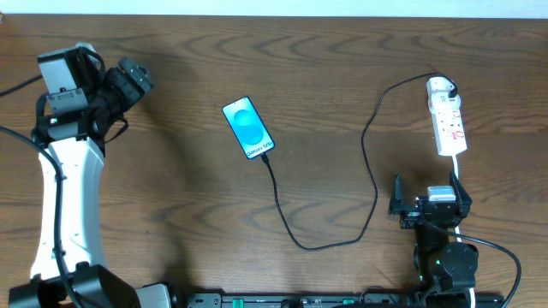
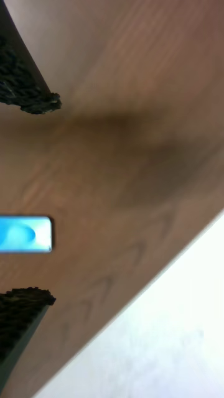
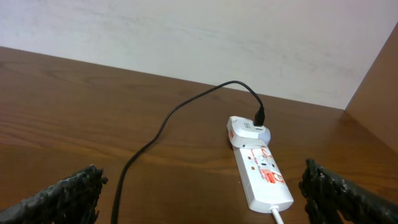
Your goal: Plug charger to phone and switch on socket
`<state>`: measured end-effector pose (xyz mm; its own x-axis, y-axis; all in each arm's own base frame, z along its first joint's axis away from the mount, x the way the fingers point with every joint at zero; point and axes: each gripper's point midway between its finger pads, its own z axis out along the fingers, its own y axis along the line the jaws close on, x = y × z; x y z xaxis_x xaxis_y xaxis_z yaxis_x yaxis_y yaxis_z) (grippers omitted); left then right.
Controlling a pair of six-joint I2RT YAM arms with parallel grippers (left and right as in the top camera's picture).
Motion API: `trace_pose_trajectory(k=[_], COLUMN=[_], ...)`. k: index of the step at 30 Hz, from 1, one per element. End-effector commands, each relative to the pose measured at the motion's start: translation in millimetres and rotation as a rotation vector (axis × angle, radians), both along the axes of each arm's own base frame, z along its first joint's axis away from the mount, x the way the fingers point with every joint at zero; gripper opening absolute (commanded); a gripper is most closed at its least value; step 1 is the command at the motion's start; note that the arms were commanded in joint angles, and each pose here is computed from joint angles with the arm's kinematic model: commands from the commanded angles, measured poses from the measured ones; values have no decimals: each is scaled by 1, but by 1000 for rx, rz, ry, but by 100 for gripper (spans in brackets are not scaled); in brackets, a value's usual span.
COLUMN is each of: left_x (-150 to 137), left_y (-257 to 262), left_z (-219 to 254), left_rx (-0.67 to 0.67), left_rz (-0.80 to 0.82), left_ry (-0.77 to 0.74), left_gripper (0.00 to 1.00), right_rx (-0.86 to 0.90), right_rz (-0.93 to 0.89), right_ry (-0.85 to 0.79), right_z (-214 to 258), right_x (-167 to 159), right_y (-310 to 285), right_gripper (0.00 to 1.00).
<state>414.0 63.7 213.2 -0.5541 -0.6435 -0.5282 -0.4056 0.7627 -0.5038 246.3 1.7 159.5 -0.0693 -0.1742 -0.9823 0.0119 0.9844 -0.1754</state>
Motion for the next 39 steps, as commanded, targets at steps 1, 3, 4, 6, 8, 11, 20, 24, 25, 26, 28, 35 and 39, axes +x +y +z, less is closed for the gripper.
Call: trace_pose_trajectory(k=[1, 3, 4, 6, 8, 11, 20, 24, 25, 26, 28, 35, 39], left_x=[-18, -26, -33, -46, -60, -76, -119, -133, -136, -138, -143, -154, -156], left_y=[8, -1, -6, -15, -23, -34, -54, -58, -59, -60, -61, -59, -56], left_z=[22, 26, 28, 29, 30, 25, 4, -6, -9, -13, -22, -41, -46], left_rx=[123, 179, 216, 291, 368, 436, 523, 554, 562, 567, 574, 599, 616], left_rz=[-10, -87, -123, -195, -253, -297, -291, -274, -269, -266, -260, -225, -198], left_ry=[-32, -56, -69, -98, -154, -226, -471, -539, -549, -556, -561, -612, -657], left_gripper=[91, 91, 91, 91, 91, 91, 91, 91, 91, 91, 91, 91, 91], right_rx=[-3, -3, -3, -3, -3, -3, -3, -3, -3, -3, -3, -3, -3], right_rz=[9, 9, 8, 9, 9, 8, 9, 8, 9, 9, 9, 8, 9], right_ry=[-1, -1, -1, -1, -1, -1, -1, -1, -1, -1, -1, -1, -1], right_z=[-1, -1, -1, -1, -1, -1, -1, -1, -1, -1, -1, -1, -1], right_x=[0, 0, 0, 0, 0, 0, 0, 0, 0, 0, 0, 0, 0], right_y=[2, 2, 2, 2, 2, 1, 2, 2, 2, 2, 2, 2, 2], right_gripper=[99, 99, 99, 99, 99, 99, 99, 99, 99, 99, 99, 99, 99])
